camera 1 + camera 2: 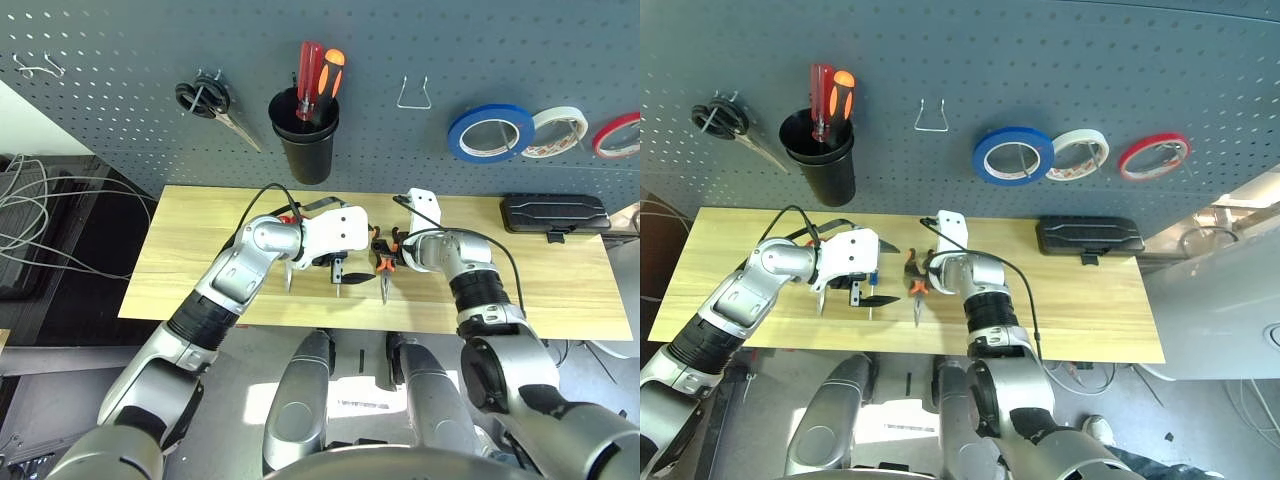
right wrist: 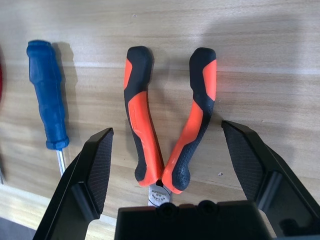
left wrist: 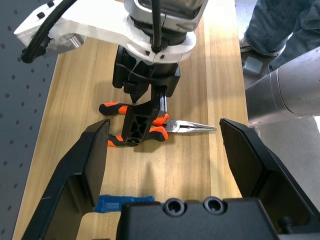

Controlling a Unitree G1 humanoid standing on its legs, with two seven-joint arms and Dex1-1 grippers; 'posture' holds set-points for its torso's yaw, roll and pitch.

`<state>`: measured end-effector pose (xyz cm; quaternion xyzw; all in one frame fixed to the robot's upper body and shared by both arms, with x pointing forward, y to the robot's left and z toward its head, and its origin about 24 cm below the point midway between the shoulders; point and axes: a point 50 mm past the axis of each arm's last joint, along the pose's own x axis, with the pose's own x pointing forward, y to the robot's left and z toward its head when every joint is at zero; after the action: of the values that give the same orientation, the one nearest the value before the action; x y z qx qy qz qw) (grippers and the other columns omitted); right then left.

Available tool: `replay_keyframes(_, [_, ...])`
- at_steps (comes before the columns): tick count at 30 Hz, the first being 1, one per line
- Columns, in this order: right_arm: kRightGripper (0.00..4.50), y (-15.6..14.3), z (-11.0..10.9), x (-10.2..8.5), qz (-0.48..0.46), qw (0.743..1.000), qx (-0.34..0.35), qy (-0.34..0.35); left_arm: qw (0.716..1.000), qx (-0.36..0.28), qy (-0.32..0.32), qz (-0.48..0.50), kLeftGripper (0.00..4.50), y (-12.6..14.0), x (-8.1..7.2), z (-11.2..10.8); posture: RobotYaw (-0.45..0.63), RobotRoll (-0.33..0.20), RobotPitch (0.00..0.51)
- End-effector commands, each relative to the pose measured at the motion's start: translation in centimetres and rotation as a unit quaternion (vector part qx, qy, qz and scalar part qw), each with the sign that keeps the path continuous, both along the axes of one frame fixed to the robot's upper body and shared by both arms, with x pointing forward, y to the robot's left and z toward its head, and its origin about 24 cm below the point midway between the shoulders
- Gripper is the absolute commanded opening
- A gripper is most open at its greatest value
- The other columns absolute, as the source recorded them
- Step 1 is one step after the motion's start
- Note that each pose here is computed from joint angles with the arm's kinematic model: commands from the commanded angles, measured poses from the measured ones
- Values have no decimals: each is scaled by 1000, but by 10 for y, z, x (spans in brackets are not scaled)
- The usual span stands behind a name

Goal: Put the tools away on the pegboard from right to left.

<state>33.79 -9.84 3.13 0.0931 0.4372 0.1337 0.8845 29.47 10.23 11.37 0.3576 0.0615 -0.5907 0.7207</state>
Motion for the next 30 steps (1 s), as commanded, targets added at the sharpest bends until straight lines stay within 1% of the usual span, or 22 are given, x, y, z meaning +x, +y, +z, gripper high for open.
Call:
replay_keyframes(1, [4483,-5,-42,-30,4,992,-24,120,1000,6,7,4,4500,4,-2,-4,204,0,342])
replay_keyframes(4, [4483,-6,-50,-32,-9,991,-20,136,1000,6,7,5,4500,5,-1,-4,204,0,342])
replay_keyframes(7, [3898,-3,-56,-37,-17,987,-10,161,1000,6,8,7,4500,5,0,-4,207,0,335])
replay_keyframes(8, [3623,-3,-57,-37,-18,986,-8,165,1000,6,8,7,4500,5,0,-4,207,0,335])
replay_keyframes(9, [3209,-3,-58,-38,-21,986,-8,168,1000,5,8,8,4500,6,0,-4,211,0,333])
replay_keyframes(10, [2901,-3,-59,-38,-23,985,-8,170,1000,4,8,9,4500,6,0,-4,211,0,333])
replay_keyframes(11, [2444,-3,-59,-38,-25,985,-6,172,1000,4,8,11,4500,7,1,-4,210,0,331])
replay_keyframes(12, [2194,-3,-59,-38,-27,985,-5,172,1000,3,8,11,4500,7,1,-4,210,0,330])
replay_keyframes(13, [1763,-3,-58,-37,-27,985,-3,172,1000,3,7,12,4500,8,1,-4,210,0,330])
replay_keyframes(16, [743,-5,-51,-33,-17,987,1,163,1000,0,6,15,4500,9,1,-4,206,0,325])
replay_keyframes(17, [459,-6,-48,-31,-7,988,-2,154,1000,-2,5,16,4500,9,1,-4,204,0,323])
replay_keyframes(18, [275,-8,-43,-28,13,990,-10,137,1000,-6,3,18,4500,9,1,-3,202,0,322])
replay_keyframes(21, [275,-12,-31,-26,59,992,-27,109,1000,-16,-3,22,4500,10,1,-1,193,0,318])
replay_keyframes(25, [275,-18,-16,-29,101,991,-41,81,999,-29,-11,27,4500,10,2,-1,190,0,313])
replay_keyframes(28, [275,-23,11,-17,151,986,-63,18,998,-42,-21,36,4500,11,3,2,186,0,308])
replay_keyframes(29, [275,-27,23,-14,164,984,-71,-15,998,-49,-28,42,4500,12,4,4,184,0,306])
replay_keyframes(30, [275,-29,30,-14,171,982,-76,-35,997,-53,-32,47,4500,13,4,4,184,0,306])
